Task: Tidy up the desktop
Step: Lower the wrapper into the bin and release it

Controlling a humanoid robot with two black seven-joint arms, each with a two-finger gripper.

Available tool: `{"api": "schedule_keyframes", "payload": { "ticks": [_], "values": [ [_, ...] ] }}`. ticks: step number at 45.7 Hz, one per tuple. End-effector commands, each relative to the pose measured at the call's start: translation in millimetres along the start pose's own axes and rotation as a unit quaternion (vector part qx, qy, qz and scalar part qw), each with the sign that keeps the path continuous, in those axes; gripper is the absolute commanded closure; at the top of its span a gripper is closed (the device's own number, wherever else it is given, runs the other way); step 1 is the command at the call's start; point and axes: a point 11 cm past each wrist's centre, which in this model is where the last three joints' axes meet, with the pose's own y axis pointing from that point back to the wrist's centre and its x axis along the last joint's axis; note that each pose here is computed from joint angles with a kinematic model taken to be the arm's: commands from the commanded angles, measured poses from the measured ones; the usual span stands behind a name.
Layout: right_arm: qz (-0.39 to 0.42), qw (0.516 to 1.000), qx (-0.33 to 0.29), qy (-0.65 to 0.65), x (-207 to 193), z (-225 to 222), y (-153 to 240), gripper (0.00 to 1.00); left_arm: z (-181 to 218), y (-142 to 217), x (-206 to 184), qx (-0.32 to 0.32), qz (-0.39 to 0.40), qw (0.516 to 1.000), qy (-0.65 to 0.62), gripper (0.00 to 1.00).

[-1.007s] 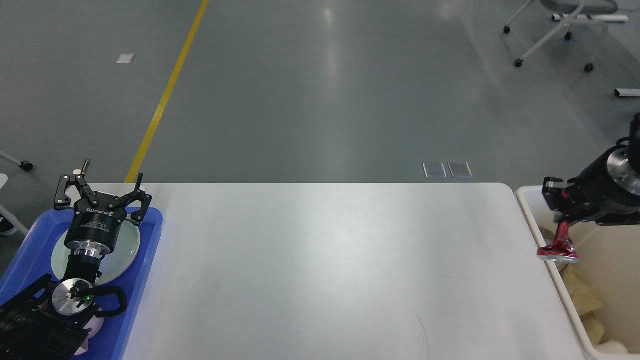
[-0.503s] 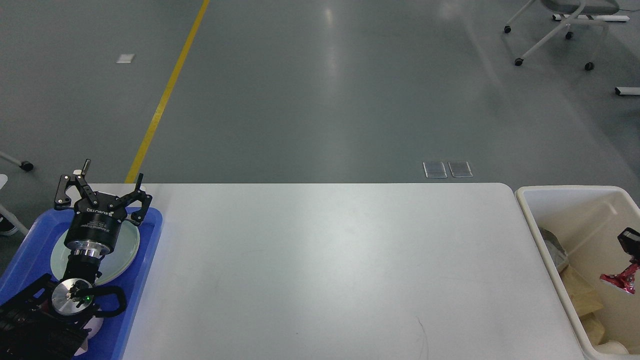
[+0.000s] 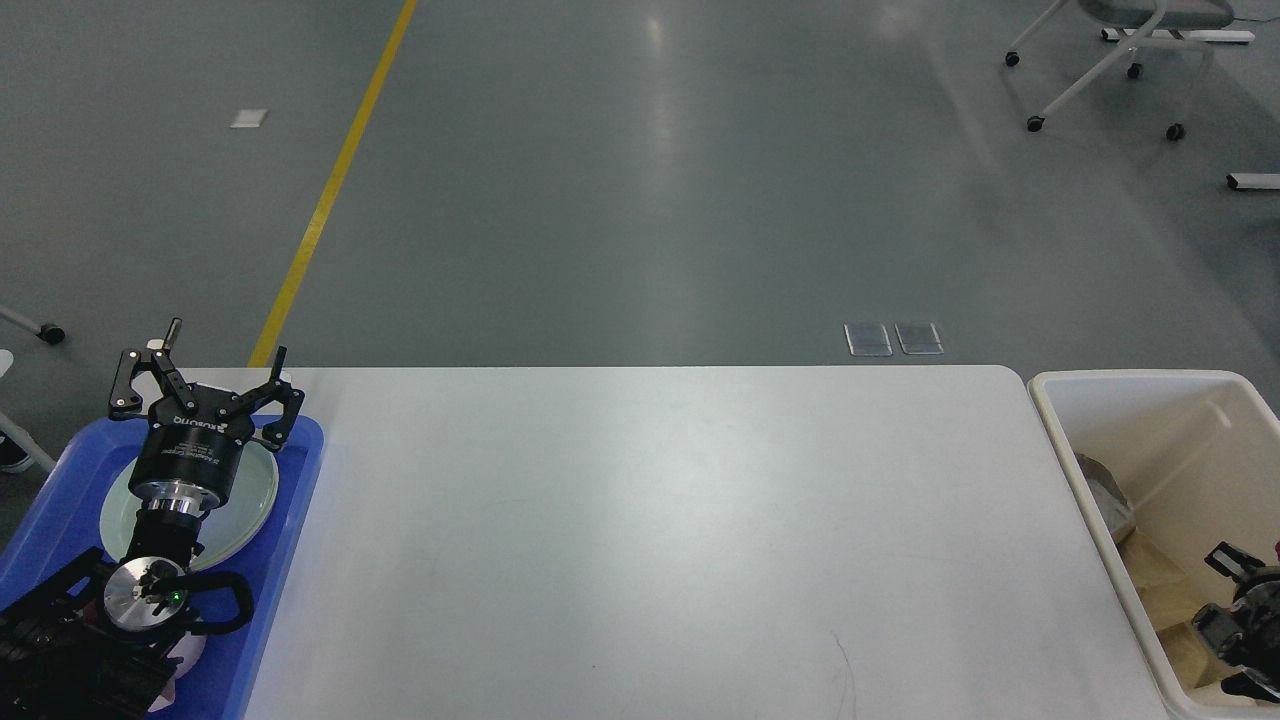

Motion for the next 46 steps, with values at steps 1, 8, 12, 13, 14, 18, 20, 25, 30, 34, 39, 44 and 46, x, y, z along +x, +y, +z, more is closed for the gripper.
{"api": "schedule_keyframes", "payload": {
  "ticks": [1,8,12,13,14,18,20,25,30,34,39,44,46],
  "values": [
    [-0.010,1.000,-0.002,0.007,-13.2,3.2,0.8,1.00,0.0,-0.6,-0.6,0.000,-0.001,1.000,0.000,0.02],
    [-0.023,1.000,0.001,0.011,-29.4,0.2,3.3,1.00,0.1,0.2,0.3,0.000,0.000,1.000,0.000,0.02],
    [-0.024,1.000,0.002,0.012,-33.8,-0.5,4.1,1.00,-0.2,0.0,-0.1,0.000,0.000,1.000,0.000,0.02],
    [-0.024,1.000,0.002,0.012,-34.9,-1.6,4.5,1.00,0.2,-0.1,-0.1,0.000,0.000,1.000,0.000,0.02],
    [-0.022,1.000,0.002,0.011,-34.2,-1.6,4.4,0.98,0.2,-0.1,-0.1,0.000,0.000,1.000,0.000,0.02],
    [-0.009,1.000,0.003,0.008,-30.4,-2.3,4.2,0.47,0.3,-0.7,-0.7,-0.001,-0.001,1.000,0.000,0.02],
    [0.001,1.000,0.003,0.006,-28.4,-2.5,4.3,0.32,0.2,-0.1,-0.1,0.000,0.000,1.000,0.000,0.02],
    [0.014,1.000,0.003,0.003,-26.7,-3.0,4.7,0.09,0.2,-0.1,-0.1,0.000,0.000,1.000,0.000,0.02],
    [0.016,1.000,0.004,0.004,-24.1,-3.5,4.4,0.03,0.3,-0.7,-0.7,-0.001,-0.001,1.000,0.000,0.02],
    [0.018,1.000,0.003,0.007,-22.1,-2.3,4.0,0.01,0.3,-0.7,-0.7,-0.001,-0.001,1.000,0.000,0.02],
    [0.019,1.000,0.003,0.008,-20.4,-1.7,3.6,0.01,0.3,-0.7,-0.7,-0.001,-0.001,1.000,0.000,0.02],
    [0.017,1.000,0.004,0.010,-20.8,-1.8,3.7,0.00,0.2,-0.1,-0.1,0.000,0.000,1.000,0.000,0.02],
    [0.016,1.000,0.004,0.009,-20.3,-3.0,3.8,0.00,0.4,0.1,0.3,-0.001,0.000,1.000,0.000,0.02]
  ]
}}
